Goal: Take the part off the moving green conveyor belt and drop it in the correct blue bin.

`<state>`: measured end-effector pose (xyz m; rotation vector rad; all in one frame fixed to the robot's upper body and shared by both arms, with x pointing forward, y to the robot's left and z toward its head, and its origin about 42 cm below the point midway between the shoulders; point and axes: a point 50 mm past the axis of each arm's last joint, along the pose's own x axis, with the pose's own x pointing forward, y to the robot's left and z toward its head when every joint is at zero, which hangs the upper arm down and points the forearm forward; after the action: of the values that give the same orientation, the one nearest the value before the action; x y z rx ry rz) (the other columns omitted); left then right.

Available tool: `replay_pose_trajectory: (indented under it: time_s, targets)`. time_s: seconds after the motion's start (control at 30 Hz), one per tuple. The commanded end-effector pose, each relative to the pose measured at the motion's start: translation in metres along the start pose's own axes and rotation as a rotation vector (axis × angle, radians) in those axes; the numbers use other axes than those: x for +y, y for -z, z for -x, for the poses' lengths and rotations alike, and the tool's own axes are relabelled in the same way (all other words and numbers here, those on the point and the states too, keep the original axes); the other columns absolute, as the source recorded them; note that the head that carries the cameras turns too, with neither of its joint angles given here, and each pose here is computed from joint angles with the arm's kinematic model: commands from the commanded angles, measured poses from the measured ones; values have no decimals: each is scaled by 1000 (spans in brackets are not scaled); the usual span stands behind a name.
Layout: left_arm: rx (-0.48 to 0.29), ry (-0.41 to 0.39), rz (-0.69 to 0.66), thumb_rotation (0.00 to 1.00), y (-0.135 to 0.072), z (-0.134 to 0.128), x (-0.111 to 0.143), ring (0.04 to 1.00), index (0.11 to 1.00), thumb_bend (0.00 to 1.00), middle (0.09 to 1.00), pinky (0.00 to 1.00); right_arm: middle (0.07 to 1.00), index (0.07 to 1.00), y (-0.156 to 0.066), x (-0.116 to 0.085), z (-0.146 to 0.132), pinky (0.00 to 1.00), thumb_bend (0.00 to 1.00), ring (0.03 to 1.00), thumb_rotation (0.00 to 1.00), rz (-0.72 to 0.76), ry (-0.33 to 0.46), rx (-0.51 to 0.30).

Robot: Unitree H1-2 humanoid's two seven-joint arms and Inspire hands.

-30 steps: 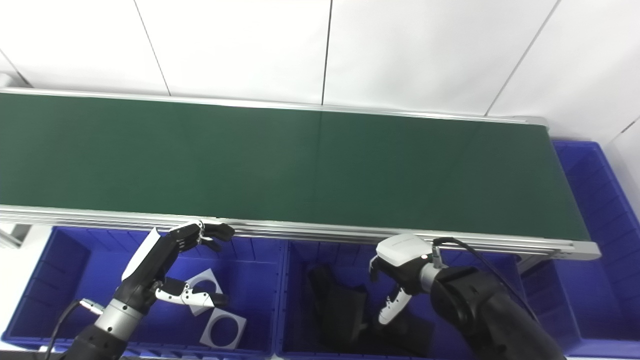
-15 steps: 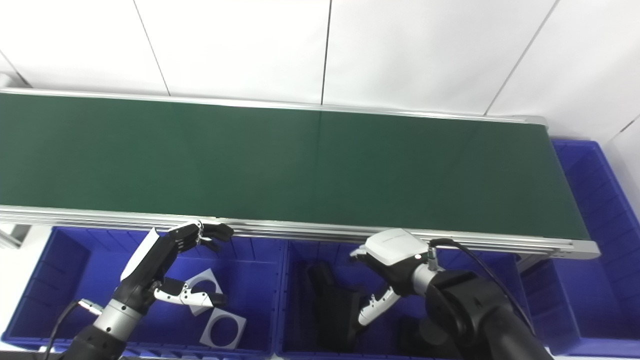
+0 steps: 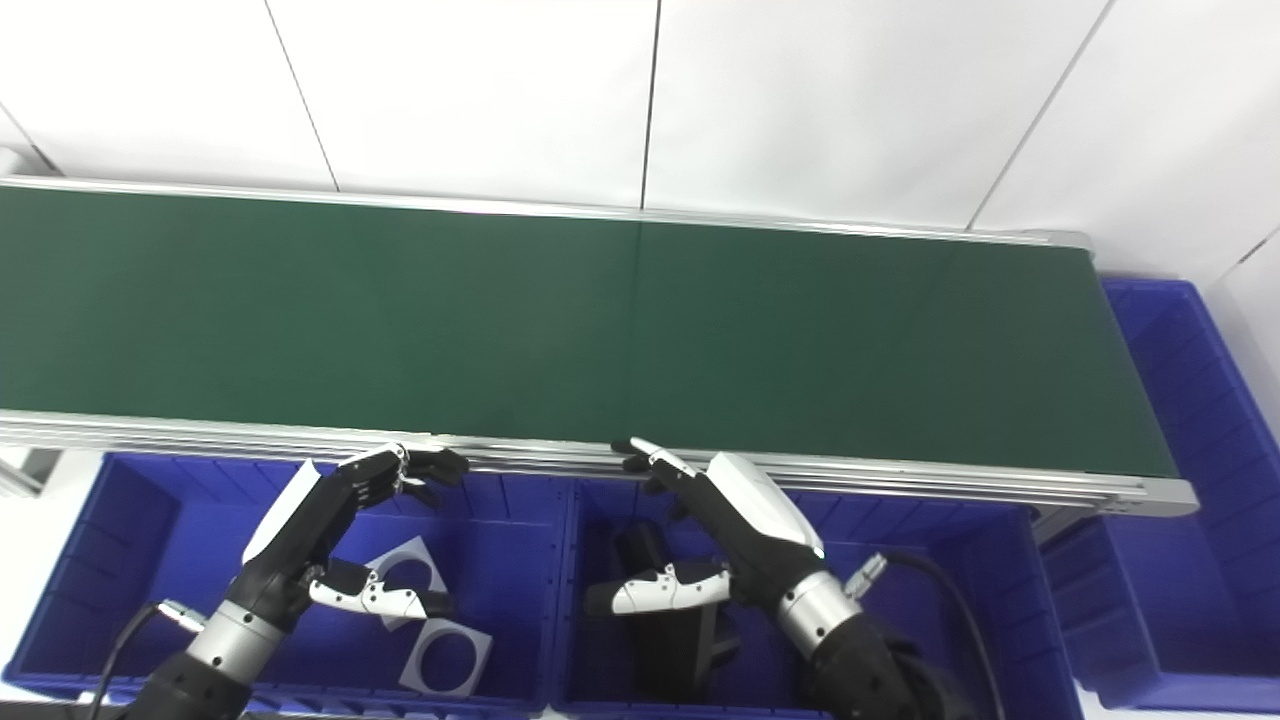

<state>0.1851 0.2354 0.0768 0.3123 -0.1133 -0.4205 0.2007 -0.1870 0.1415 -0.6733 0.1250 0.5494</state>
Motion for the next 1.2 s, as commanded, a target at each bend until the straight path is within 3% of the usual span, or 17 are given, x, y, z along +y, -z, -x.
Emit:
replay_pose_trajectory:
  time_s: [0.0, 0.3, 0.63, 1.17]
  targets:
    - [-25, -2, -5, 205, -7, -1, 5, 705, 708, 915, 738, 598, 892, 939, -6, 3, 1, 679, 805, 809, 448, -73, 87, -48]
    - [-16, 6, 26, 203, -1, -6, 1, 722, 772, 912, 799, 600, 890, 976, 10, 43, 5, 725, 809, 820, 446, -240, 154, -26]
    - [10, 25, 56, 197, 9, -12, 5, 765, 808, 885, 831, 616, 902, 977, 12, 59, 6, 747, 803, 836, 414, -295, 207, 21]
    - [6, 3, 35, 165, 17, 0, 6, 750, 778, 880, 816, 604, 906, 963, 10, 72, 1, 739, 831, 835, 356, -283, 238, 41]
